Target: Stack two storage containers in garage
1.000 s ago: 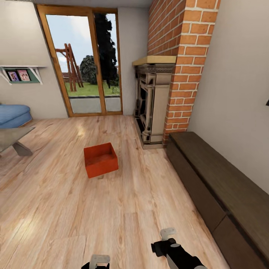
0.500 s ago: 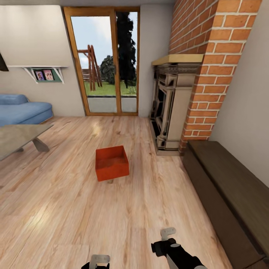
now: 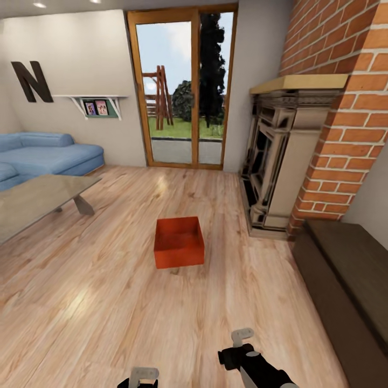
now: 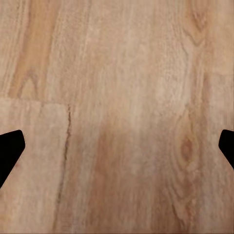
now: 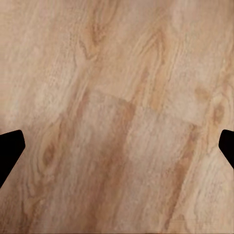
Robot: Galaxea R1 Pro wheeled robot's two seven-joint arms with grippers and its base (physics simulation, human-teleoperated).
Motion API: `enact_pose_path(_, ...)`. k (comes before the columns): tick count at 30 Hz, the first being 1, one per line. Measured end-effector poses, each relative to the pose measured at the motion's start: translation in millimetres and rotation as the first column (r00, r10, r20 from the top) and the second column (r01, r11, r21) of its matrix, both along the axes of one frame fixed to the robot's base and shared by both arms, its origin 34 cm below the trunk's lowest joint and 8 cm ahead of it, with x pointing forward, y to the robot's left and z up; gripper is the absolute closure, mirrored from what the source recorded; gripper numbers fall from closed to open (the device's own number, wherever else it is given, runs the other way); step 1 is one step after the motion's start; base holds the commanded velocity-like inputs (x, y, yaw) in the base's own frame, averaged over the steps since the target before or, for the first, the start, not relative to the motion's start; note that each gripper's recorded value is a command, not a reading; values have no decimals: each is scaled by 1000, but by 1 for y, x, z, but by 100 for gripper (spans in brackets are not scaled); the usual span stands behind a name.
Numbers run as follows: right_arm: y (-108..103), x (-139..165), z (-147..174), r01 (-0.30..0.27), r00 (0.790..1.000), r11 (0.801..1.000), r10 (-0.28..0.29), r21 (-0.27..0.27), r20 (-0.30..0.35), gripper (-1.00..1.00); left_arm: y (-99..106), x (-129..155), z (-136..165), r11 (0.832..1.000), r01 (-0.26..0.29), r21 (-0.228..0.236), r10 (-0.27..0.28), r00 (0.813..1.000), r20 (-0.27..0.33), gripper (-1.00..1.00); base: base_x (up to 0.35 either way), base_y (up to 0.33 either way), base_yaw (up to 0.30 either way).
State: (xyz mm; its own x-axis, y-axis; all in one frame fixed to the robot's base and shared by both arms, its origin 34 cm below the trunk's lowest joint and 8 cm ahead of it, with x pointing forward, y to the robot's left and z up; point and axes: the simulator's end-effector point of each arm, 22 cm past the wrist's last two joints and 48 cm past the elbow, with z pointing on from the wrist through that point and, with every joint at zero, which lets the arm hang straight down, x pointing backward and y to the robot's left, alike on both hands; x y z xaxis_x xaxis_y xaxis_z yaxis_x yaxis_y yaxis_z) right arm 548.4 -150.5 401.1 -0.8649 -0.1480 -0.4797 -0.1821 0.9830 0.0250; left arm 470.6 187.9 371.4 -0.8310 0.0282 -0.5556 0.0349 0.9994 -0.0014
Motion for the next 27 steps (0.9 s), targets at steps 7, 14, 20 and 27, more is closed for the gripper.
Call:
enact_pose_path(7,-1,0,0,0,1000,1000,0,-1,0,-100,0,0,0,1000,0,0,0,1000,0,-100,344,-2,238)
enact_pose_path(14,-1,1,0,0,1000,1000,0,0,2,-100,0,0,0,1000,0,0,0,1000,0,-100,344,-9,57)
enact_pose_path(20,-2,2,1,3,1000,1000,-3,-1,4,-100,0,0,0,1000,0,0,0,1000,0,-100,344,-85,8)
enact_pose_path(27,-3,5,3,7,1000,1000,-7,-2,10,-100,0,0,0,1000,1,0,-1,1000,0,-100,342,-153,1)
